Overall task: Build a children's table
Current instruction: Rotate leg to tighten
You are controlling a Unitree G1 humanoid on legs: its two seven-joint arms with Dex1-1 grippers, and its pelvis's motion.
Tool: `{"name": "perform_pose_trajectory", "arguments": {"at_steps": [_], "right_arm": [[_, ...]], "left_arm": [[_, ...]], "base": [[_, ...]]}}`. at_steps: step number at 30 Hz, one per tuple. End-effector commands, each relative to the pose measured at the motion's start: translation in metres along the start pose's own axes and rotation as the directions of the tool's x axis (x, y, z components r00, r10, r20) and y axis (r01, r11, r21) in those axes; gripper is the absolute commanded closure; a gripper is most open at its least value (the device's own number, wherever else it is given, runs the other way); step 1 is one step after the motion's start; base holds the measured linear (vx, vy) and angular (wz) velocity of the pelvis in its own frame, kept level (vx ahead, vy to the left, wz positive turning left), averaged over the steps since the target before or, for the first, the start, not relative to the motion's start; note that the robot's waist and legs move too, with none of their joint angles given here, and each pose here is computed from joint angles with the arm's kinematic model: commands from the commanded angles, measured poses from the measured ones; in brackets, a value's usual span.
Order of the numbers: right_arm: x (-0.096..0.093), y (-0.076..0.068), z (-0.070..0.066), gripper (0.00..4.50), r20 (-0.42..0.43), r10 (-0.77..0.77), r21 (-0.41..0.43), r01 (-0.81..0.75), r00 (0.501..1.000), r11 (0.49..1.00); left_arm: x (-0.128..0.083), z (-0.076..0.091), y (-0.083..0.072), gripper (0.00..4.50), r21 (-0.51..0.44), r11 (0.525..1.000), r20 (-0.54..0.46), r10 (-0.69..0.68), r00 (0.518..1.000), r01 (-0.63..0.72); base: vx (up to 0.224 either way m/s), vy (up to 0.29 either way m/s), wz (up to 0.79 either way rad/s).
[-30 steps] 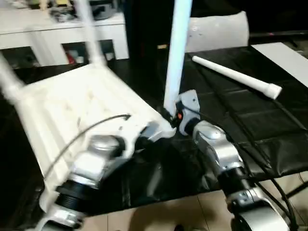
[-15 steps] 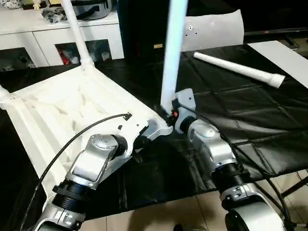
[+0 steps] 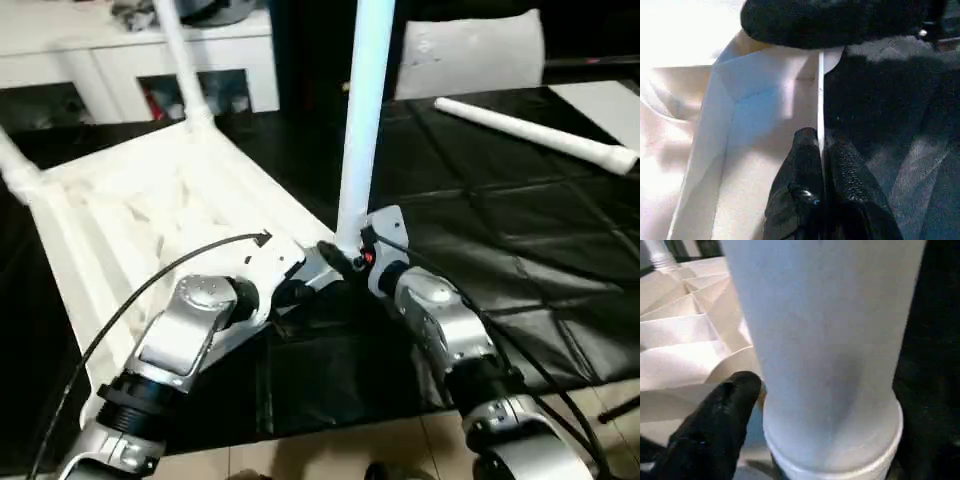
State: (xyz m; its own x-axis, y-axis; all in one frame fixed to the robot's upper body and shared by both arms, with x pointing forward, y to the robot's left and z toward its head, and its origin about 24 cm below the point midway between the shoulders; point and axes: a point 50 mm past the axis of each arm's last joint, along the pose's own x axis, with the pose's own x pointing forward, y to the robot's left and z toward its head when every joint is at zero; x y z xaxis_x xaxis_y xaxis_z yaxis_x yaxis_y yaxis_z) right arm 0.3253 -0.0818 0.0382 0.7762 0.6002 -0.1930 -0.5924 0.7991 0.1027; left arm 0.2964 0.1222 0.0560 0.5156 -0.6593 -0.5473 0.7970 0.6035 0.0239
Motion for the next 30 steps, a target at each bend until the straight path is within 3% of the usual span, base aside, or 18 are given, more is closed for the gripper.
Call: {"name": "perform_pose_trajectory", "arguments": {"at_steps": [1,11,17,22,30], "right_arm": [[-0.011,-0.003,-0.009,0.13,-0.029,0.011,0.015,-0.011,1.000,1.000],[-0.045,-0.011,-0.012,0.06,-0.015,0.038,-0.016,-0.038,0.999,0.999],[-0.060,-0.016,0.002,0.06,0.031,0.083,-0.040,-0.082,0.996,0.996],[-0.067,-0.019,0.011,0.06,0.028,0.168,-0.080,-0.165,0.985,0.983],[-0.070,-0.024,0.015,0.06,0.011,0.182,-0.097,-0.180,0.983,0.979]], "left_arm": [[-0.009,0.020,0.011,4.50,0.071,0.997,0.073,0.014,0.997,-0.019],[-0.014,0.014,0.019,4.50,0.101,0.995,0.054,-0.023,0.998,0.018],[-0.014,0.014,0.018,4.50,0.145,0.986,0.053,-0.096,0.994,0.087],[-0.014,0.011,0.015,4.50,0.180,0.970,0.040,-0.175,0.984,0.165],[-0.015,0.006,0.016,4.50,0.201,0.958,0.022,-0.215,0.976,0.206]], "base": [[0.000,0.000,0.00],[0.000,0.000,0.00],[0.000,0.000,0.00],[0.000,0.000,0.00],[0.000,0.000,0.00]]}}
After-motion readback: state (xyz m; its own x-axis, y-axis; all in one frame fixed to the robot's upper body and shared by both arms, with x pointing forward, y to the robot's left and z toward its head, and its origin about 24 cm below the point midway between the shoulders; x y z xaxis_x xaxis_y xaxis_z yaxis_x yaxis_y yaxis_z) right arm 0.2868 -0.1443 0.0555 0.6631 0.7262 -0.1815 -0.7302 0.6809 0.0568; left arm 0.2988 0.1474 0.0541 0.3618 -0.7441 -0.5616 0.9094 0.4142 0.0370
